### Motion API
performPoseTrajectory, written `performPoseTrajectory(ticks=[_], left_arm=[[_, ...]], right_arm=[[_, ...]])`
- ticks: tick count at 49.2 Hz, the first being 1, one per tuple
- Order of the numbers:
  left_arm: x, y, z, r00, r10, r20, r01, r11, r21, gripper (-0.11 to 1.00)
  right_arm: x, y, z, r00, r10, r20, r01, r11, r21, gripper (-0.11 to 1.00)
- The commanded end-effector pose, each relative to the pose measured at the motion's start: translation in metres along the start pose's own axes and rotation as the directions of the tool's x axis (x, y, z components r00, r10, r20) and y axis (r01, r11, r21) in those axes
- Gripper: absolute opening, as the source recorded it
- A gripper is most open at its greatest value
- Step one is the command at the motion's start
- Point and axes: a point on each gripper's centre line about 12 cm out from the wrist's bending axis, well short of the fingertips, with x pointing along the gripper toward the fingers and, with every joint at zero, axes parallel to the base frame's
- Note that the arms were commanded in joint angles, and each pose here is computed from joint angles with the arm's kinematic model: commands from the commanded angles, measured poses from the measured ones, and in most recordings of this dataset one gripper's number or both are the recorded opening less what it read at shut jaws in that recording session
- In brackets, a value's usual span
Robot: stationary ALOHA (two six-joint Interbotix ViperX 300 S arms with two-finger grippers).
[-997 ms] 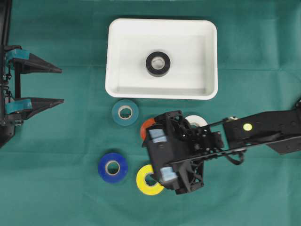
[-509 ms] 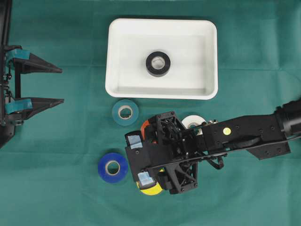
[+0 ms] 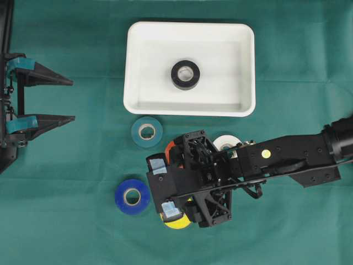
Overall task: Pick up the tape from a random location and place it into the white case.
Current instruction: 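Reach the right gripper toward the yellow tape roll, then lower the open right gripper onto the yellow tape roll's rim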
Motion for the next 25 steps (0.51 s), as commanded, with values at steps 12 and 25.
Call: performPoseTrajectory(ticks=[12, 25], left_arm=[[0.0012, -0.0004, 0.0037, 1.000, -0.002, 0.006, 0.002, 1.000, -0.003, 0.91], [0.0009, -0.0005, 0.0045, 1.000, -0.002, 0.009, 0.002, 1.000, -0.004, 0.91]], right_arm=[[-0.0096, -0.0009, 0.0102, 0.999, 0.001, 0.041, -0.001, 1.000, 0.004, 0.91], [-0.0089, -0.0001, 0.0108, 0.999, 0.002, 0.047, -0.002, 1.000, 0.002, 0.91]])
